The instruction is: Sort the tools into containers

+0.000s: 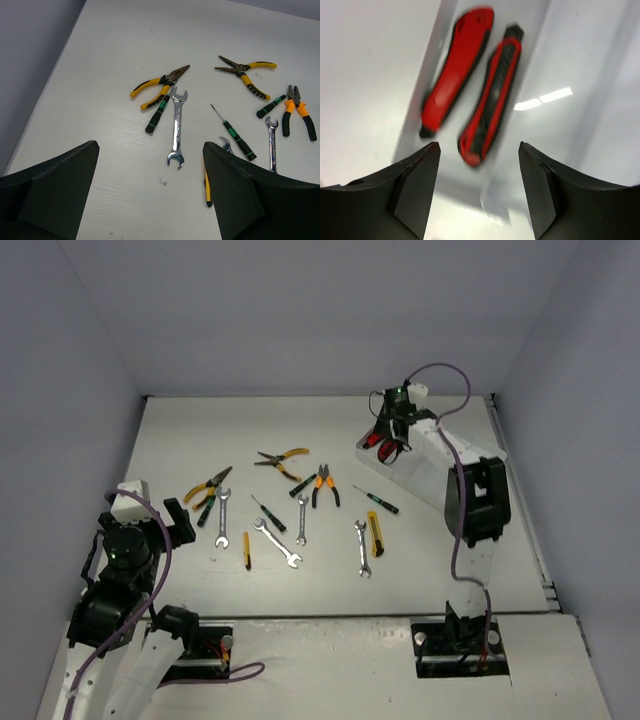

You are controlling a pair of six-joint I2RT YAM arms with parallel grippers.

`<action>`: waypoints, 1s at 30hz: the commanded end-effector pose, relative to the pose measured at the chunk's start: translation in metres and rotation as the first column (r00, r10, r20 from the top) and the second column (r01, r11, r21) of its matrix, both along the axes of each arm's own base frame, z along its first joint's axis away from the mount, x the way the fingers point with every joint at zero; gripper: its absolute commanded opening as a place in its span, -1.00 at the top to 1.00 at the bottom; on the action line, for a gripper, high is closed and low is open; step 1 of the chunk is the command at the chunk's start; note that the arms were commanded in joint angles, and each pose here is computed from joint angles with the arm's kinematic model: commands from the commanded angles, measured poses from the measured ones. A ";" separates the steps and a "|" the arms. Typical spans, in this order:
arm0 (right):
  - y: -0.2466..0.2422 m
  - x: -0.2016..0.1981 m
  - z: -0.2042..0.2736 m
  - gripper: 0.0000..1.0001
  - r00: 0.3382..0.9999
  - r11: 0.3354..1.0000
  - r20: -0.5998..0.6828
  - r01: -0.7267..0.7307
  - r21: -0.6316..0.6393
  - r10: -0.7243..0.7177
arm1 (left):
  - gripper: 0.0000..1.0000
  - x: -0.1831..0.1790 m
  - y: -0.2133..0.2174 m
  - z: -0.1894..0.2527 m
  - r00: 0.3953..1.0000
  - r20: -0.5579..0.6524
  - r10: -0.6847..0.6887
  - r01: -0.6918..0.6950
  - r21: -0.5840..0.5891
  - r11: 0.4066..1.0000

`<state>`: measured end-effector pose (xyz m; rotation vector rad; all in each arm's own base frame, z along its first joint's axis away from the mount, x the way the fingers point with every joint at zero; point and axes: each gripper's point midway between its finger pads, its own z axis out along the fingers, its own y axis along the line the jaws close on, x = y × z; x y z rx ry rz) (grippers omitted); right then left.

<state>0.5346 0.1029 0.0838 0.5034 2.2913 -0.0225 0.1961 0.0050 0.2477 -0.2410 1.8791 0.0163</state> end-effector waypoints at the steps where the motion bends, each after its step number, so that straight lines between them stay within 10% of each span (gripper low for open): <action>1: 0.011 -0.049 0.070 -0.20 0.989 0.991 0.096 -0.107 -0.084 0.115 | -0.66 0.009 -0.001 0.019 0.998 0.069 0.007 -0.006 -0.021 1.000; 12: 0.045 -0.202 -0.002 -0.08 0.934 0.940 -0.112 -0.342 -0.012 0.339 | -0.66 0.010 -0.003 0.016 0.998 0.059 -0.003 0.005 -0.022 1.000; 30: 0.058 -0.268 -0.063 0.08 0.865 0.896 -0.275 -0.443 -0.025 0.420 | -0.65 0.011 -0.004 0.014 0.999 0.050 -0.010 0.011 -0.020 1.000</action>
